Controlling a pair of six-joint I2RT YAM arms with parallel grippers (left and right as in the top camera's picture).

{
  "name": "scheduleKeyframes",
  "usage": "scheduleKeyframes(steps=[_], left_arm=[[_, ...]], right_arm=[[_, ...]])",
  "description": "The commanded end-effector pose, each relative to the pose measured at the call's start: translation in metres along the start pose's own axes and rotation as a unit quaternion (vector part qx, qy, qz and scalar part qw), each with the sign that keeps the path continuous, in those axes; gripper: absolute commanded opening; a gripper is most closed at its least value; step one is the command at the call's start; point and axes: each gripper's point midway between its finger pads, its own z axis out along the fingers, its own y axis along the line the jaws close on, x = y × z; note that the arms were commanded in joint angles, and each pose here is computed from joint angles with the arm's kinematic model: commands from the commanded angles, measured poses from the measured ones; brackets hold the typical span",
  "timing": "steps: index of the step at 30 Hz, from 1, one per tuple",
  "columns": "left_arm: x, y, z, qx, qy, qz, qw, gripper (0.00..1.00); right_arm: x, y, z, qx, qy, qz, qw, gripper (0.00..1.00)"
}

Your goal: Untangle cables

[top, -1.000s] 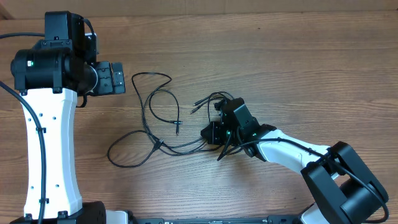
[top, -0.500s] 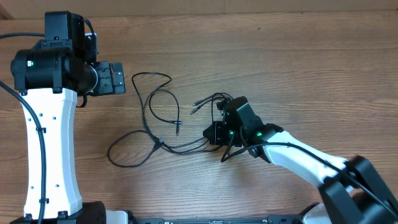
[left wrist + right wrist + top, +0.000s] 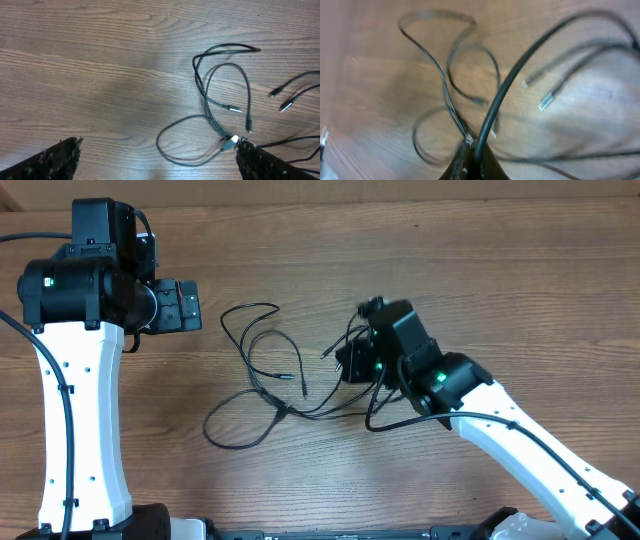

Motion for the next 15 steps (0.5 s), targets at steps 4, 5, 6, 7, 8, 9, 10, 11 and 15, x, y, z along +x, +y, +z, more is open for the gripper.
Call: scheduleKeyframes(steps=[4,5,6,7,8,9,10,11,15], left_arm=[[-0.001,0.001,0.003,-0.004,0.003,0.006,1.0,1.0],[-0.001,0.001,0.003,-0.004,0.003,0.006,1.0,1.0],[-0.001,0.001,0.003,-0.004,0.003,0.006,1.0,1.0],[-0.001,0.001,0.003,-0.004,0.003,0.006,1.0,1.0],[-0.001,0.001,0.003,-0.004,0.003,0.006,1.0,1.0],[-0.001,0.001,0.003,-0.004,0.003,0.006,1.0,1.0],[-0.001,0.001,0.003,-0.004,0.003,0.006,1.0,1.0],[-0.001,0.001,0.003,-0.004,0.003,0.006,1.0,1.0],[-0.001,0.001,0.003,-0.004,0.003,0.006,1.0,1.0]], right_arm=[[-0.065,0.04,-0.052,-0.011,-0.098,-0.054,0.994,0.04],[-0.073,0.046,-0.06,-0.013,-0.108,-0.058,0.992,0.04],[-0.085,0.056,-0.072,-0.018,-0.124,-0.071,0.99,0.04],[-0.091,0.06,-0.08,-0.019,-0.134,-0.076,0.988,0.04],[-0.099,0.065,-0.089,-0.019,-0.145,-0.083,0.986,0.04],[-0.106,0.07,-0.098,-0.018,-0.157,-0.088,0.983,0.04],[-0.112,0.074,-0.107,-0.017,-0.168,-0.095,0.981,0.04],[-0.12,0.077,-0.118,-0.012,-0.181,-0.095,0.979,0.04],[-0.139,0.089,-0.15,-0.007,-0.218,-0.116,0.969,0.04]])
